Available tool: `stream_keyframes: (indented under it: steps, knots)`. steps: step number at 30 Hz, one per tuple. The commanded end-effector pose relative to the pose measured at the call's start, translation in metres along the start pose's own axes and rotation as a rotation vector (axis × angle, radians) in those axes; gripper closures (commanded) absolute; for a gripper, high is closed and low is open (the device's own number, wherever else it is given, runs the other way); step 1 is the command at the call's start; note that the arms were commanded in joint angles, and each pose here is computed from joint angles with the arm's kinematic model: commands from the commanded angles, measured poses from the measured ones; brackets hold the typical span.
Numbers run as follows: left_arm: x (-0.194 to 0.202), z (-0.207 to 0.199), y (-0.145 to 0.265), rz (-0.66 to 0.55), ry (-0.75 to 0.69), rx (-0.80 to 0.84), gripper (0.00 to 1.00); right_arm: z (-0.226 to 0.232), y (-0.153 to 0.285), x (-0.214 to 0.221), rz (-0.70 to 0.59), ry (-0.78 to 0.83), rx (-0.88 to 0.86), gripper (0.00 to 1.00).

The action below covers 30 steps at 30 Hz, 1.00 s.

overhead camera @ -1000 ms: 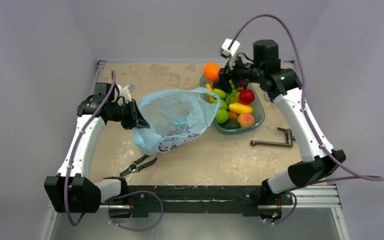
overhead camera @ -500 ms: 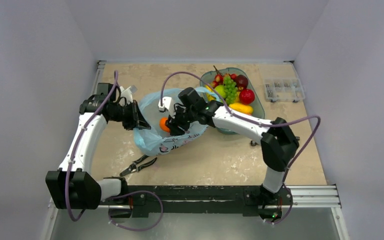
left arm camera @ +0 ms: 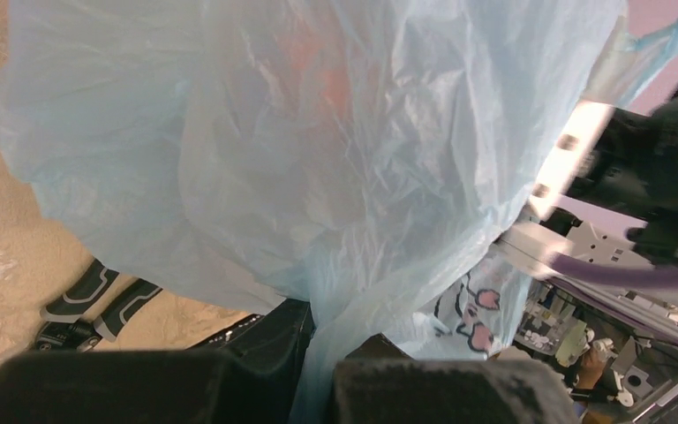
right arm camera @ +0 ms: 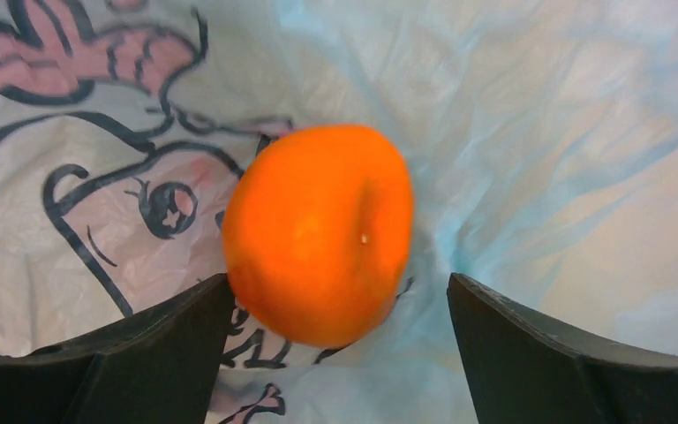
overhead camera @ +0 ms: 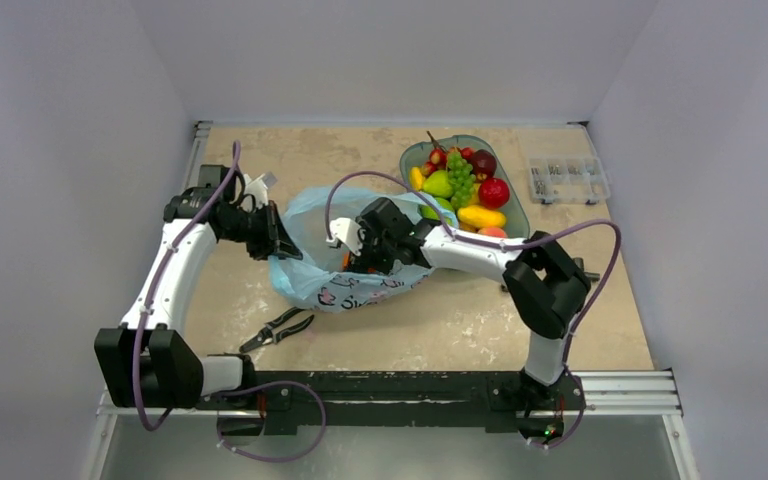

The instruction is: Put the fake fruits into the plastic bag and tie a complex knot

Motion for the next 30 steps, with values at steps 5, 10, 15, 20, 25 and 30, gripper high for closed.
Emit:
stream_keyframes:
  steps: [5,10,15,20,25,30]
  knots:
    - [-0.004,0.000,0.002,-0.022,-0.031,0.006,1.00,-0.027,0.120,-0.130,-0.428,0.025,-0.018,0.07]
    - [-0.002,0.000,0.003,-0.029,-0.033,0.002,1.00,-0.058,0.195,-0.157,-0.646,-0.114,0.002,0.05]
    - [0.000,0.000,0.003,-0.028,-0.030,0.007,1.00,-0.142,0.223,-0.105,-0.559,-0.366,0.224,0.13]
    - [-0.002,-0.001,0.003,-0.029,-0.029,0.013,1.00,-0.189,0.211,-0.010,-0.292,-0.444,0.451,0.21]
    - [-0.004,0.000,0.001,-0.024,-0.030,0.012,1.00,-0.218,0.182,0.050,-0.093,-0.427,0.527,0.22]
    - [-0.004,-0.001,0.002,-0.024,-0.038,0.009,1.00,-0.240,0.159,0.081,-0.032,-0.470,0.533,0.16]
Point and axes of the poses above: each gripper's point midway between its finger pads, its own y axis back along the fingers, its own z axis along the line the jaws close on, x = y × z, the point moved 6 cm from there along y, back along the fingers, and after that the axes turned 6 degrees about y, right-handed, at the moved point
